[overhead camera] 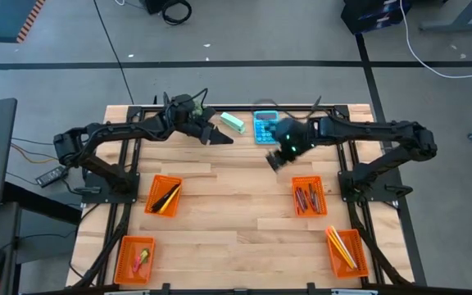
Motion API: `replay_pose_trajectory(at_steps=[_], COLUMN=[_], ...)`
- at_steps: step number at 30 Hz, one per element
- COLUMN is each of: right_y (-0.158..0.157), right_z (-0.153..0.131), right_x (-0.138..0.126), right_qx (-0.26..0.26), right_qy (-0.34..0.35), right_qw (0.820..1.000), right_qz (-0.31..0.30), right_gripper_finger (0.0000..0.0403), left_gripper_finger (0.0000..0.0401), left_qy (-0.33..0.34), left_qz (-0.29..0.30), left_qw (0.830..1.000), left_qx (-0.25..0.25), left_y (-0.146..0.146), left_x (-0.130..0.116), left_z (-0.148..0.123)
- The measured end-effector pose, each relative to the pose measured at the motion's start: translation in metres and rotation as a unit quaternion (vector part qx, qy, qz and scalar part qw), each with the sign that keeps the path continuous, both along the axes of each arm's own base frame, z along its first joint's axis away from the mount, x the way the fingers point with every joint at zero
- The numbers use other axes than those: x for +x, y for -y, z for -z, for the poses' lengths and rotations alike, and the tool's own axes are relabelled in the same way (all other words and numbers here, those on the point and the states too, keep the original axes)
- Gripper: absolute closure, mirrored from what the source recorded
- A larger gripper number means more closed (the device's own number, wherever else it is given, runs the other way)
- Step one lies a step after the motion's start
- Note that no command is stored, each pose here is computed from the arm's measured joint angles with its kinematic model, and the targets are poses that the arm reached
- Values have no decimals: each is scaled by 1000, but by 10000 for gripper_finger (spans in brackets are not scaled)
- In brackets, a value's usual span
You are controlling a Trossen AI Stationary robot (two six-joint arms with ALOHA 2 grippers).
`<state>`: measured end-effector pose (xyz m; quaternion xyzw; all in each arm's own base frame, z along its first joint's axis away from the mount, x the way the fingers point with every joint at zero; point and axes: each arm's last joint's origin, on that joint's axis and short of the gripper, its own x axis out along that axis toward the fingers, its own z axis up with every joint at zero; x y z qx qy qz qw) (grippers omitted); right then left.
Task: Sort crayons/erasers/pens/pencils in bins
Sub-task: Put the gray crayon into the top right orange basket
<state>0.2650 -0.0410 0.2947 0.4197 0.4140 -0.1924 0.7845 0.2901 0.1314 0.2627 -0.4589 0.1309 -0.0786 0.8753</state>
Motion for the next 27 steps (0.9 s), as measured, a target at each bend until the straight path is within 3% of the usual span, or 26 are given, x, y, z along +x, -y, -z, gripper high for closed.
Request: replay_pose_trajectory(at_steps=[2,5,12,20,27], right_y=[-12,-32,-67,-76,-75], right_z=[5,10,60,104,125], right_x=[-14,-29,-55,-77,-89], right_qx=[38,56,102,118,105], right_qy=[-71,-153,-249,-225,-248], right_qw=[997,986,962,967,962], right_qz=[-19,-42,-52,29,48], right_gripper_finger=[361,361,361,361,355], left_gripper_finger=[289,295,302,307,327], left_qy=[0,0,3,6,6], left_qz=[-5,-13,-20,-19,-19], left_qw=[1000,1000,1000,1000,1000], left_qx=[0,0,8,8,9], left_y=[-4,-8,-14,-14,-13], left_x=[-2,-4,-7,-8,-7], left_z=[0,0,0,-2,-2])
